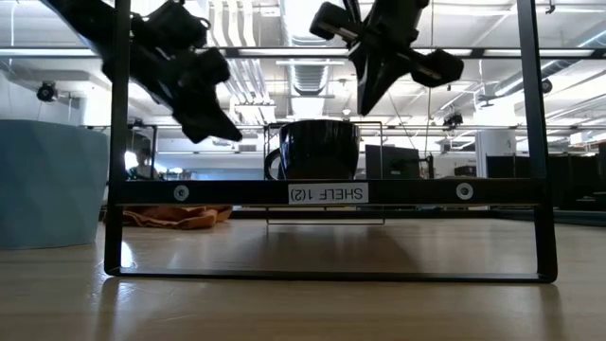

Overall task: Stack small to large cups/mugs on shelf
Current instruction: Put the black mug on the shelf

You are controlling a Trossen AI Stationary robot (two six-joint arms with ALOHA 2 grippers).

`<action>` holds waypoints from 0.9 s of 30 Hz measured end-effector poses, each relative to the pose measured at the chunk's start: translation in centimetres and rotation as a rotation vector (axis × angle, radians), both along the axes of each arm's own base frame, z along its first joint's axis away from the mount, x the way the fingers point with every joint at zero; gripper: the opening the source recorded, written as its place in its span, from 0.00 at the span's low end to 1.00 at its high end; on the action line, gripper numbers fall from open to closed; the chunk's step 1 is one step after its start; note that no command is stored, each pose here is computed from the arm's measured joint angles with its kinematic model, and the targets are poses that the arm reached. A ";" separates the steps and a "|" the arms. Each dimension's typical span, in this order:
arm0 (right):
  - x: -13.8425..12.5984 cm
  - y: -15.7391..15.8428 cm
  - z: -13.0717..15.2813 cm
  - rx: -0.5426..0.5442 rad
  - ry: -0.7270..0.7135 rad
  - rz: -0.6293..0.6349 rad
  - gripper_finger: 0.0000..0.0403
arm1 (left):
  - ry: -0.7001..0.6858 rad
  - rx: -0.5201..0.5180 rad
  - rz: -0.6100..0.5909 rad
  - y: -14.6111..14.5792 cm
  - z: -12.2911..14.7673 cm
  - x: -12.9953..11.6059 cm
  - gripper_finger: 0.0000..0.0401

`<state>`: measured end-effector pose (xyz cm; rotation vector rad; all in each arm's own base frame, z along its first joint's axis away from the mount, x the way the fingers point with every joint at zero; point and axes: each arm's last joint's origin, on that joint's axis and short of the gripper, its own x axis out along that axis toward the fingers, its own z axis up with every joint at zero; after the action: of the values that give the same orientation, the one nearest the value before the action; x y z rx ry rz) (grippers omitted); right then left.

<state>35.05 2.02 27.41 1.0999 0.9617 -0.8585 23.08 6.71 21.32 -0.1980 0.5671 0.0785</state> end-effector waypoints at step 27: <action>0.6 -0.2 -3.2 -0.042 -0.098 -0.077 0.02 | 0.019 0.040 -0.029 2.9 -0.5 6.4 0.00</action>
<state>35.61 1.84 24.22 1.1385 0.8208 -0.8753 29.43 9.62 20.79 -0.1500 0.5868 0.0634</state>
